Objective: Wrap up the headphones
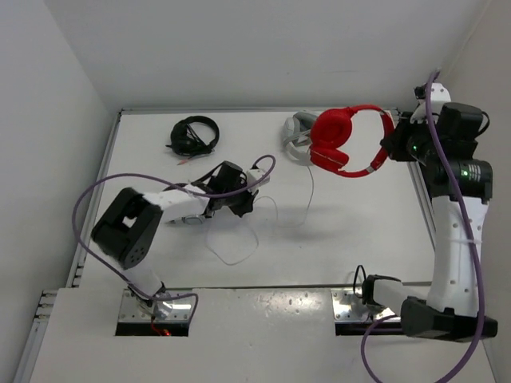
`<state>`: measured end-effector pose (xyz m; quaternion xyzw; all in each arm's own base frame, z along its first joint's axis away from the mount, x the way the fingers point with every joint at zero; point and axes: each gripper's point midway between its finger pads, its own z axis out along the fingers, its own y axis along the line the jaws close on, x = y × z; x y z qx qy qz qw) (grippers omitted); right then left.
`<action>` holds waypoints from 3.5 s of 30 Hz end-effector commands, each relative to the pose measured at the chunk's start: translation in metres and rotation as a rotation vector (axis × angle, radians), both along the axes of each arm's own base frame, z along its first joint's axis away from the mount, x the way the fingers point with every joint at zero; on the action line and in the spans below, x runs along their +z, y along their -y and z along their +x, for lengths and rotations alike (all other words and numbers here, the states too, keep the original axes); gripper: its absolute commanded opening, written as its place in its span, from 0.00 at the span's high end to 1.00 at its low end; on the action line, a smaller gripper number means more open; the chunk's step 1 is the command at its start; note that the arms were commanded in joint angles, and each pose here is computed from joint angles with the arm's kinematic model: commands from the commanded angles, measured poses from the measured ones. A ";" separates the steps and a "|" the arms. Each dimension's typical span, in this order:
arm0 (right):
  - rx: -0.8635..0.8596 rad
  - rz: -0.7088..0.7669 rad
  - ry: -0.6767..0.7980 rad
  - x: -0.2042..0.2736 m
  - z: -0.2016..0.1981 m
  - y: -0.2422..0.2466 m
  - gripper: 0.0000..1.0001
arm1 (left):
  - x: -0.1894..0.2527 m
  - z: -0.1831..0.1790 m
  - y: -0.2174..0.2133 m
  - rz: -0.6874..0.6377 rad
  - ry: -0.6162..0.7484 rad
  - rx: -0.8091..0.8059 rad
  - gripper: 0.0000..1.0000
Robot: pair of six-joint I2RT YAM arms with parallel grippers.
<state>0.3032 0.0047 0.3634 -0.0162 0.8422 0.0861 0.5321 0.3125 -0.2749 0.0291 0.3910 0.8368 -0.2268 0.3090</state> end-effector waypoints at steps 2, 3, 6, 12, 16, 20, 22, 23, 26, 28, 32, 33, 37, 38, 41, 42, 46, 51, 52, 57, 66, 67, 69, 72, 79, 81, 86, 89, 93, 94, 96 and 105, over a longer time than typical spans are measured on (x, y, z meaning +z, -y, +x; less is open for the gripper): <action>-0.094 0.077 -0.051 -0.025 0.038 -0.005 1.00 | 0.087 -0.003 0.005 -0.069 0.236 0.006 1.00; -0.090 0.081 -0.082 -0.036 0.041 -0.011 1.00 | 0.098 -0.010 0.009 -0.058 0.272 -0.033 1.00; -0.059 0.098 -0.152 -0.063 0.059 -0.030 1.00 | 0.144 -0.027 0.020 -0.072 0.368 -0.123 1.00; -0.006 0.088 -0.277 -0.109 0.088 -0.080 1.00 | 0.224 -0.080 0.049 -0.097 0.614 -0.318 1.00; 0.003 0.065 -0.325 -0.128 0.096 -0.101 1.00 | 0.278 -0.072 0.055 -0.128 0.723 -0.289 1.00; 0.082 -0.012 -0.354 -0.148 0.085 -0.123 1.00 | 0.333 -0.055 0.051 -0.137 0.868 -0.216 1.00; 0.136 -0.043 -0.351 -0.156 0.076 -0.135 1.00 | 0.347 -0.048 0.050 -0.133 0.917 -0.191 1.00; 0.142 -0.091 -0.341 -0.158 0.072 -0.133 1.00 | 0.351 -0.037 0.044 -0.111 0.938 -0.148 1.00; 0.198 -0.133 -0.279 -0.153 0.057 -0.137 1.00 | 0.363 -0.010 0.030 -0.079 0.985 -0.059 1.00; 0.269 -0.196 -0.264 -0.159 0.042 -0.141 1.00 | 0.366 0.001 0.024 -0.060 1.003 -0.031 1.00; 0.347 -0.294 -0.220 -0.161 0.015 -0.136 1.00 | 0.381 0.043 -0.001 -0.038 1.049 0.100 1.00; 0.363 -0.304 -0.213 -0.161 0.011 -0.137 1.00 | 0.383 0.051 -0.006 -0.036 1.048 0.136 1.00; 0.455 -0.350 -0.215 -0.170 -0.008 -0.138 1.00 | 0.396 0.088 -0.029 -0.023 1.053 0.250 1.00; 0.470 -0.354 -0.221 -0.172 -0.014 -0.139 1.00 | 0.391 0.101 -0.035 -0.025 1.032 0.276 1.00; 0.475 -0.387 -0.219 -0.176 -0.018 -0.133 1.00 | 0.396 0.107 -0.039 -0.052 1.034 0.258 1.00; 0.474 -0.412 -0.212 -0.176 -0.017 -0.133 1.00 | 0.392 0.111 -0.039 -0.052 1.027 0.246 1.00; 0.532 -0.423 -0.236 -0.180 -0.027 -0.132 1.00 | 0.375 0.122 -0.039 -0.008 1.016 0.233 1.00; 0.644 -0.312 -0.165 -0.154 -0.048 -0.144 1.00 | 0.348 0.145 -0.045 0.056 0.974 0.269 1.00; 0.675 -0.301 -0.162 -0.151 -0.051 -0.148 1.00 | 0.339 0.147 -0.045 0.064 0.950 0.279 1.00; 0.789 -0.192 -0.126 -0.121 -0.070 -0.171 1.00 | 0.296 0.157 -0.034 0.069 0.826 0.281 1.00; 0.645 0.121 -0.046 -0.048 -0.040 -0.181 1.00 | 0.213 0.132 -0.015 -0.031 0.480 0.309 1.00; 0.614 0.151 -0.050 -0.046 -0.033 -0.179 1.00 | 0.212 0.128 -0.016 -0.042 0.459 0.324 1.00; 0.543 0.241 -0.055 -0.037 -0.025 -0.176 1.00 | 0.201 0.116 -0.013 -0.090 0.378 0.349 1.00; 0.394 0.341 -0.059 -0.033 -0.003 -0.159 1.00 | 0.192 0.093 -0.008 -0.163 0.267 0.357 1.00; 0.079 0.352 -0.038 -0.050 0.028 -0.090 1.00 | 0.160 0.037 0.001 -0.331 -0.005 0.325 1.00; 0.013 0.335 -0.037 -0.054 0.030 -0.075 1.00 | 0.149 0.024 0.010 -0.391 -0.110 0.296 1.00; -0.139 0.257 -0.052 -0.067 0.027 -0.046 1.00 | 0.110 0.002 0.023 -0.423 -0.258 0.220 0.90; -0.166 0.243 -0.047 -0.070 0.025 -0.037 1.00 | 0.094 0.000 0.030 -0.411 -0.294 0.204 0.86; -0.171 0.223 -0.079 -0.082 0.020 -0.033 1.00 | 0.089 0.003 0.035 -0.418 -0.293 0.175 0.85; -0.172 0.222 -0.088 -0.086 0.019 -0.033 1.00 | 0.090 0.002 0.036 -0.422 -0.298 0.168 0.85; -0.194 0.216 -0.095 -0.091 0.019 -0.028 1.00 | 0.083 -0.001 0.038 -0.415 -0.307 0.161 0.85; -0.296 0.297 -0.100 -0.101 0.032 -0.014 1.00 | 0.095 -0.039 0.059 -0.422 -0.288 0.028 0.96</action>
